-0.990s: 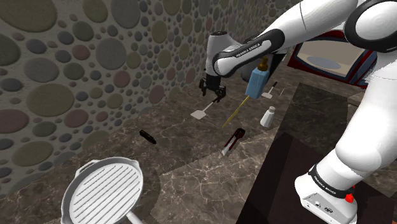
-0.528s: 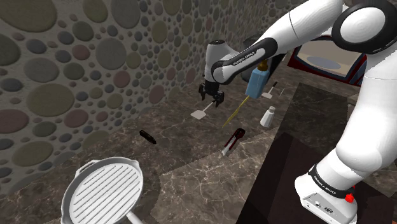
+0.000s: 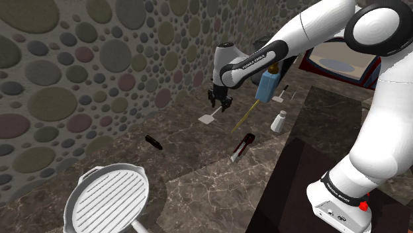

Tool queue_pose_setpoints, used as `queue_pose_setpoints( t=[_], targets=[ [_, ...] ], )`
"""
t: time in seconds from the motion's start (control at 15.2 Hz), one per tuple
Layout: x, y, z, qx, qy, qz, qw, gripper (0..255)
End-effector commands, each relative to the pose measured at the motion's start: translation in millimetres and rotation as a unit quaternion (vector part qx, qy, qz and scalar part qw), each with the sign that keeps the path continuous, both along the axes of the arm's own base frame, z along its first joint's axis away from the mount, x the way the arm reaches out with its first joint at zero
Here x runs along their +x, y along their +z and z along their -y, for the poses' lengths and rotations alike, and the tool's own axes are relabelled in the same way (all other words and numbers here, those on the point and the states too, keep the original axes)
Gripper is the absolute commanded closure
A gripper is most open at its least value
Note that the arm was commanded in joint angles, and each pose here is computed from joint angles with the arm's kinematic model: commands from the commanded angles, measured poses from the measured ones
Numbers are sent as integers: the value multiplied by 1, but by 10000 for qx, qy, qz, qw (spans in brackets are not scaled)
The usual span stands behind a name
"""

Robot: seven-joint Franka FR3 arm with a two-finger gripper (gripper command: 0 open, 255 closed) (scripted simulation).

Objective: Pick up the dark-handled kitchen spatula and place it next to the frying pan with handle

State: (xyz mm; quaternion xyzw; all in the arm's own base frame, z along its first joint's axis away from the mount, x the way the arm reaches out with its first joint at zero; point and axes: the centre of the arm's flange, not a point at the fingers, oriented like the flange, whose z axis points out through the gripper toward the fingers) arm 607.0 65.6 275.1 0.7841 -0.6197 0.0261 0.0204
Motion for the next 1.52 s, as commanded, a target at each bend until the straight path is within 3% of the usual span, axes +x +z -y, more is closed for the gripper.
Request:
queue_pose_setpoints(
  t=[0.0,0.53,1.45],
  targets=[
    [0,0,0,0,0,0,10000,255],
    [0,0,0,0,0,0,10000,255],
    [0,74,0,0,0,0,10000,255]
  ],
)
